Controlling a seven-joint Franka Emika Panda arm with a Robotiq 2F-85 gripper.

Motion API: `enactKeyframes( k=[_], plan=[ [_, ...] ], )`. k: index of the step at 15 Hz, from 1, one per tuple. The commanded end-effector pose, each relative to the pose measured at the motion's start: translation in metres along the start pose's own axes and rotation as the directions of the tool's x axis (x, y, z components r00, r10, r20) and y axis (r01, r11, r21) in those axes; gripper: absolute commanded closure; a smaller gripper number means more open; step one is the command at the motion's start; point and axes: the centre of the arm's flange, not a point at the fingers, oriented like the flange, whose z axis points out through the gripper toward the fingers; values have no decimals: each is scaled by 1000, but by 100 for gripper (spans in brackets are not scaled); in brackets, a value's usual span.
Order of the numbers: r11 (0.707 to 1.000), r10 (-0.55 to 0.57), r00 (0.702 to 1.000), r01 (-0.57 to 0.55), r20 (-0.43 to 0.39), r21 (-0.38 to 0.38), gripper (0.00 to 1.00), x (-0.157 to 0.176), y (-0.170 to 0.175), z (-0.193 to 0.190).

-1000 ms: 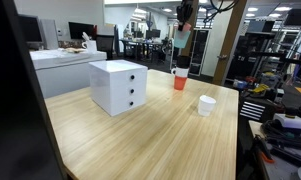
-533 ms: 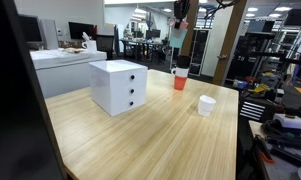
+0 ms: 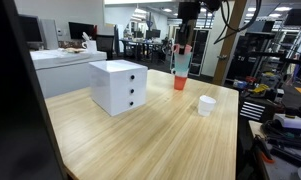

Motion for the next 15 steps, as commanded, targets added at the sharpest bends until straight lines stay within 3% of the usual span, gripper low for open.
enactKeyframes(
  k=[1,8,9,10,11,12,13,15],
  plan=[
    [997,-36,999,35,-1,-67,94,-22,-13,47],
    [995,-37,998,42,55,-93,94,-36,-21,123],
    [995,-33,997,39,65,-90,68,-37,-21,130],
    [995,-31,997,38,74,-91,74,-37,-20,134],
    [995,-32,996,39,84,-89,69,-37,-19,138],
    [995,-35,995,43,95,-89,56,-37,-18,141],
    [995,-37,994,46,102,-87,85,-37,-17,143],
    [995,-33,994,42,106,-86,90,-37,-16,144]
  ],
)
